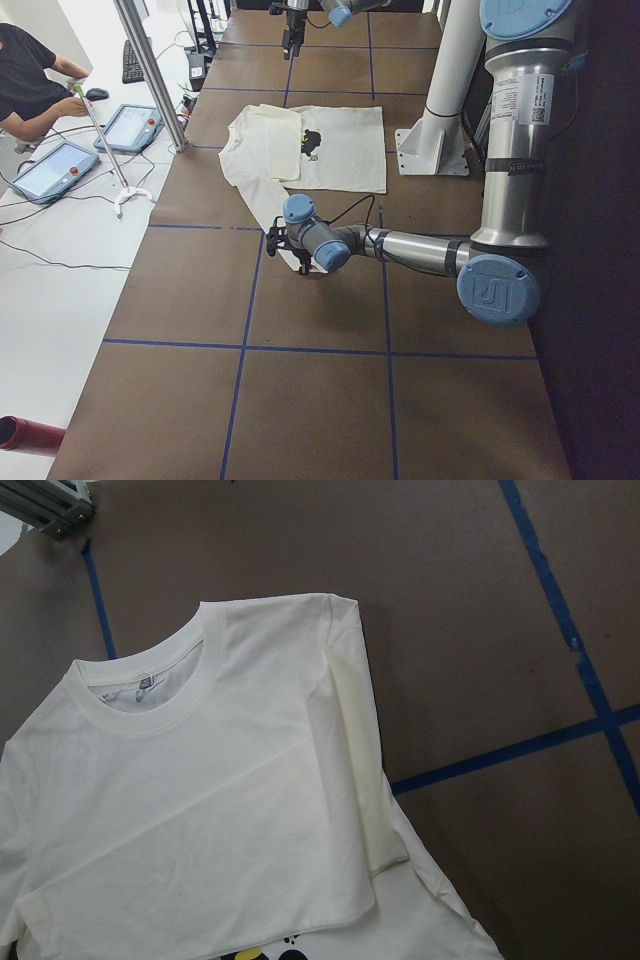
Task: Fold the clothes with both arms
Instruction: 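Grasp the other sleeve cuff with the left gripper while right gripper withdraws, then fold the sleeve across the chest with the left gripper, release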
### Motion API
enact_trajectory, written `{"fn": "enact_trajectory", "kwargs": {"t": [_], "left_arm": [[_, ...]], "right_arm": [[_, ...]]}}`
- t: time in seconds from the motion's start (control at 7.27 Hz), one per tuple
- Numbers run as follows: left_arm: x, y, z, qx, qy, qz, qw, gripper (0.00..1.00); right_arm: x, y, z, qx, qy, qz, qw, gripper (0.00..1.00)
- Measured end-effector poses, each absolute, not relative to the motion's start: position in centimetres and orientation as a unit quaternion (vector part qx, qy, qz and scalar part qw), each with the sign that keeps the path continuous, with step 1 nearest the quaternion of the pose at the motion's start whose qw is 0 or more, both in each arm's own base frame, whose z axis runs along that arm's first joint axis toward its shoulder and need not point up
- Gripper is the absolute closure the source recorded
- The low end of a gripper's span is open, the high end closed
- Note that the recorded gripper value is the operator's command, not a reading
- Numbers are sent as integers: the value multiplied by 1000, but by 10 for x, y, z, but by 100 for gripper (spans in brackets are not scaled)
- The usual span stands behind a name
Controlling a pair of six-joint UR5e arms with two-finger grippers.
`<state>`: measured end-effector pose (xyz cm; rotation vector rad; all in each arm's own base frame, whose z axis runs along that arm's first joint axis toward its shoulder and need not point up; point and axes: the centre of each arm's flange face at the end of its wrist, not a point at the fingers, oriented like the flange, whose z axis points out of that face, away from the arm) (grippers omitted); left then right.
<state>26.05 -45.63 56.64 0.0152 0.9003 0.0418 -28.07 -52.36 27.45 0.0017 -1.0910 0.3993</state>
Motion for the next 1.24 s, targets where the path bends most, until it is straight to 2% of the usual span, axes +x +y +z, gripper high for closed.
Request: {"fn": "enact_trajectory", "kwargs": {"t": [0.28, 0.69, 1.1, 1.24], "left_arm": [[267, -458, 500, 18, 479, 25, 877, 100], [336, -521, 280, 21, 540, -39, 841, 100], [504, -548, 107, 40, 540, -124, 832, 100], [574, -548, 67, 45, 539, -138, 829, 87]], "right_arm": [[-272, -522, 284, -1, -511, 194, 837, 0], [-214, -518, 333, 21, -494, 175, 851, 0], [-158, -514, 377, 37, -482, 150, 863, 0], [-149, -513, 383, 38, -480, 149, 864, 0]]}}
